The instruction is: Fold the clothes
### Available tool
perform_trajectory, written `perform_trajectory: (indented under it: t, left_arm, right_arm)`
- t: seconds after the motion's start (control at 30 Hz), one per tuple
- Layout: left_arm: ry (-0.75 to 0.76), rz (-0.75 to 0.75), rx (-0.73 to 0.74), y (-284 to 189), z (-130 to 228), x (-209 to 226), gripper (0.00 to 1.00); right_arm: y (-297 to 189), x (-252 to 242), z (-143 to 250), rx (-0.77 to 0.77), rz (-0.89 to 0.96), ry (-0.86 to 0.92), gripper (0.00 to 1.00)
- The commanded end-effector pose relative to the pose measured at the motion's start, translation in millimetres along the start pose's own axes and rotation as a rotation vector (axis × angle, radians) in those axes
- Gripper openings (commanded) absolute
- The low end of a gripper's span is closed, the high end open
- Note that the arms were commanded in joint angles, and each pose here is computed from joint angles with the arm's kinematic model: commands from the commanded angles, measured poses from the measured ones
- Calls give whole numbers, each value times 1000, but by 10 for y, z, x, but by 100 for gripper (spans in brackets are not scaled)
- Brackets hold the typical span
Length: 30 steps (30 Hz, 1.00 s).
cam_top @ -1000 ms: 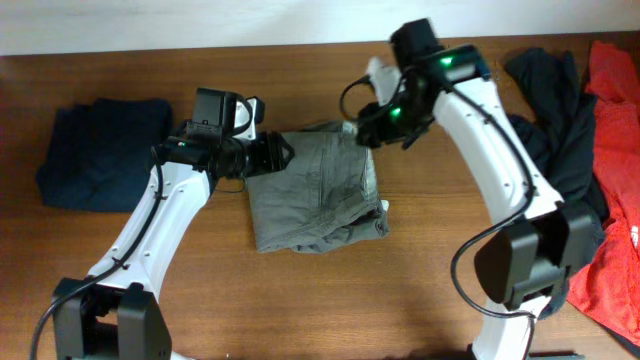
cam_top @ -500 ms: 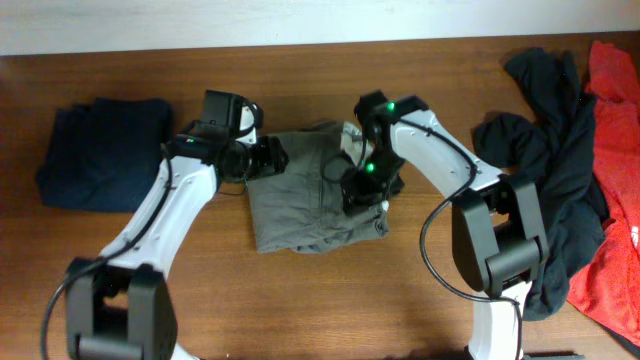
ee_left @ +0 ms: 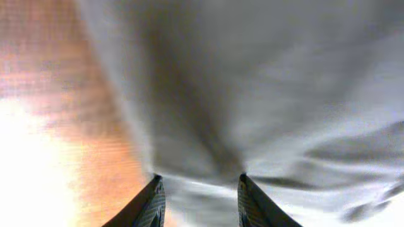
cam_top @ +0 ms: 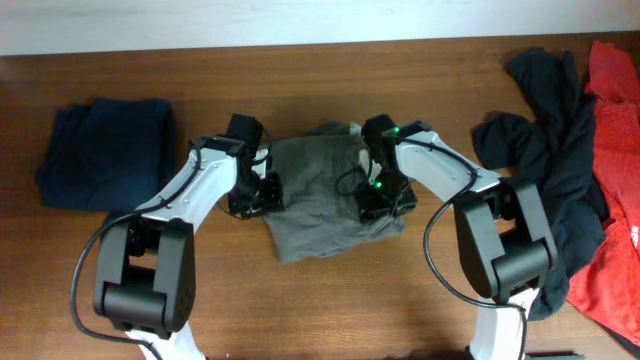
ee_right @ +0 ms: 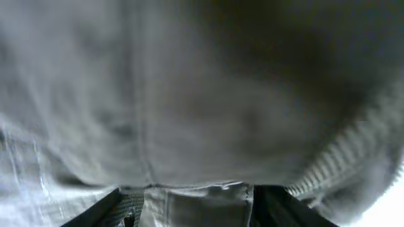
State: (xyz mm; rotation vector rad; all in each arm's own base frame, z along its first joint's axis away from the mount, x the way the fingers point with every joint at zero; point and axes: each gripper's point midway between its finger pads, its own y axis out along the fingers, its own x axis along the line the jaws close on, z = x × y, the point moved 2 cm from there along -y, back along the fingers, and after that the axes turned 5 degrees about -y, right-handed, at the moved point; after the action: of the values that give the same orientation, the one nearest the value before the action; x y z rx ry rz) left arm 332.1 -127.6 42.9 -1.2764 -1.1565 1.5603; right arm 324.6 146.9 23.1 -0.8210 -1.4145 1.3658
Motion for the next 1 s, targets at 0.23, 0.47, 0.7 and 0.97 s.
perform_trajectory:
  t: [0.23,0.47,0.7,0.97]
  left_arm:
    - [33,-38,90,112,236,-93,35]
    - [108,-48,-293,-666,-439,-203,52]
    - [123,26,-763,-1316,-1415,-303,74]
    - [148,109,-742,-732,-1762,-364,70]
  right_arm:
    - [-137,-745,-678,-286,243,129,62]
    - [-544,-683,-823,-334,243,125,62]
    - [-1078,-586,-875,-365,241,123,63]
    - [-1705,-468,-884,-412,237,119,64]
